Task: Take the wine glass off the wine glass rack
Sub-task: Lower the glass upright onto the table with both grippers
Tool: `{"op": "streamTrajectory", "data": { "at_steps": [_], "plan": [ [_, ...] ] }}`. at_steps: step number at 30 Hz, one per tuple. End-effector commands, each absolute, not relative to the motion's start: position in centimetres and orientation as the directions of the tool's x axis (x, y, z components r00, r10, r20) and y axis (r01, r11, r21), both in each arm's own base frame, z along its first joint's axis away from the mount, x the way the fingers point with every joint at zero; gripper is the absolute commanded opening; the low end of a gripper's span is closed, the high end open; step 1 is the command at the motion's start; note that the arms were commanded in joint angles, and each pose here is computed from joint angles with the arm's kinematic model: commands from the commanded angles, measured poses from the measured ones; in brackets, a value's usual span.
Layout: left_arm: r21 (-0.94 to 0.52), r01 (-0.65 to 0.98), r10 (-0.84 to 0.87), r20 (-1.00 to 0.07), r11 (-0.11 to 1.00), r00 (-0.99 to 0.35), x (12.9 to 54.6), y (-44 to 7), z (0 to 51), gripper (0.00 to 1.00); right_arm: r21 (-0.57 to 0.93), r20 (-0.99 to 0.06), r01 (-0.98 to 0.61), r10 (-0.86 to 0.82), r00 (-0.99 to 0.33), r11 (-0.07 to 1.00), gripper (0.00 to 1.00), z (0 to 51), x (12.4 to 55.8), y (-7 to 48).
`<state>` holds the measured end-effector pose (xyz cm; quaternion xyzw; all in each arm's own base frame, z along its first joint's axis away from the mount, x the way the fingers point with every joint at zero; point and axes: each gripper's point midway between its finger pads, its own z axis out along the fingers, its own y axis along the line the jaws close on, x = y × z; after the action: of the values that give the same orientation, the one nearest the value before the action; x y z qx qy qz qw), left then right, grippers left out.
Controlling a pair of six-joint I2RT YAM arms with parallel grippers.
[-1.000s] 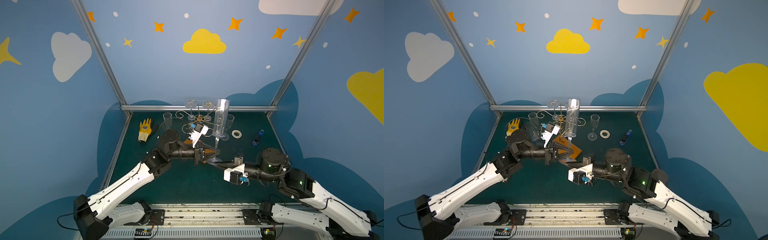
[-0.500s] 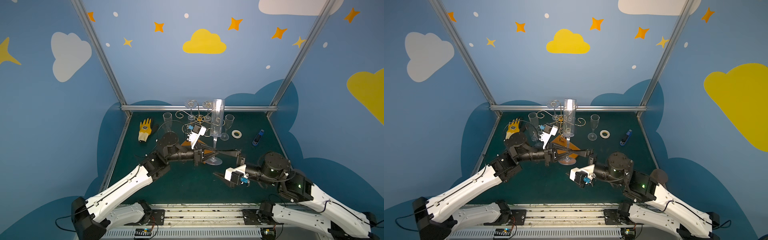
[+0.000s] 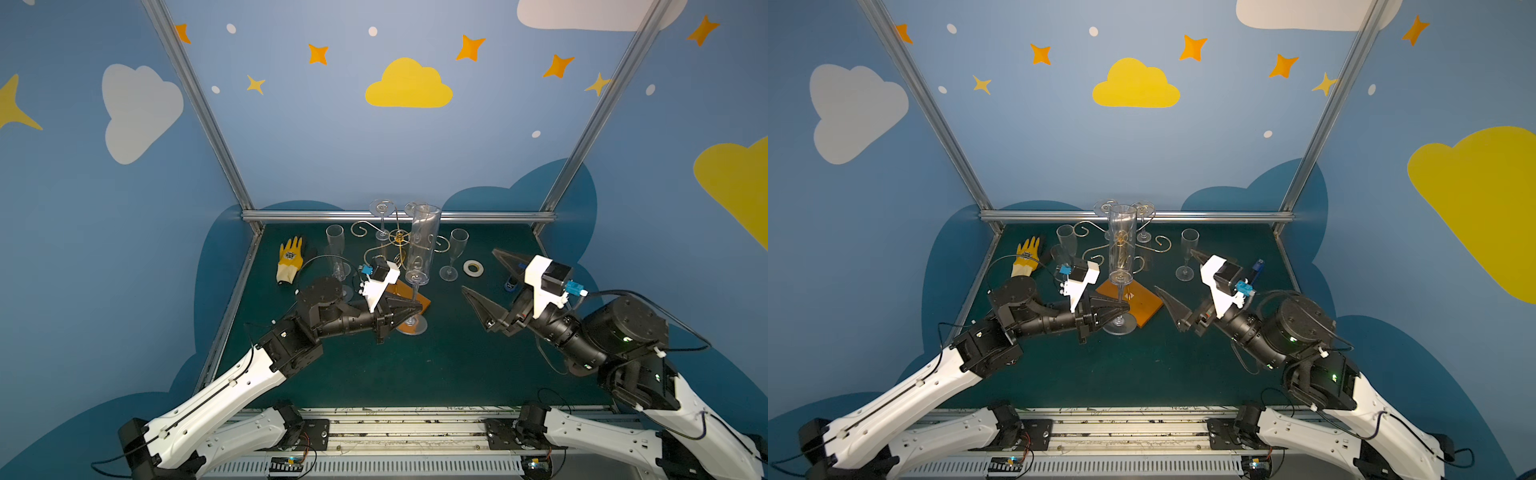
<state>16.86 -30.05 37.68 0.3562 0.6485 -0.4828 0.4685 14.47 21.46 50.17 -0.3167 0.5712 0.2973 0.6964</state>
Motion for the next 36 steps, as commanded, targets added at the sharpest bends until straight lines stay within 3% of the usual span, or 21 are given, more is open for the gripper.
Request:
{"op": "streamTrajectory", "data": {
  "at_steps": [1,6,19,25,36],
  "plan": [
    [-0.147,0.932,0.078,-0.980,0.332,-0.182,16.9,-29.5,37.3,0.03,0.043,-0.992,-0.797,0.124,0.040,0.603,0.91,49.8,14.9,22.3],
    [-0.046,0.922,0.044,-0.997,0.385,-0.068,16.7,-29.6,38.0,0.03,0.104,-0.989,-0.845,0.141,-0.034,0.525,0.90,50.0,14.8,25.2],
    [0.056,0.908,0.113,-0.994,0.416,0.009,16.3,-31.4,36.7,0.03,0.217,-0.963,-0.871,0.240,-0.119,0.440,0.77,50.2,15.0,27.6],
    [0.053,0.885,0.098,-0.995,0.462,0.008,16.8,-31.6,36.8,0.03,0.252,-0.954,-0.867,0.260,-0.148,0.430,0.65,49.8,15.2,27.9],
    [0.069,0.897,0.131,-0.991,0.437,0.012,16.3,-32.3,36.2,0.03,0.270,-0.948,-0.864,0.272,-0.163,0.424,0.39,49.3,15.3,28.1]
  ]
}}
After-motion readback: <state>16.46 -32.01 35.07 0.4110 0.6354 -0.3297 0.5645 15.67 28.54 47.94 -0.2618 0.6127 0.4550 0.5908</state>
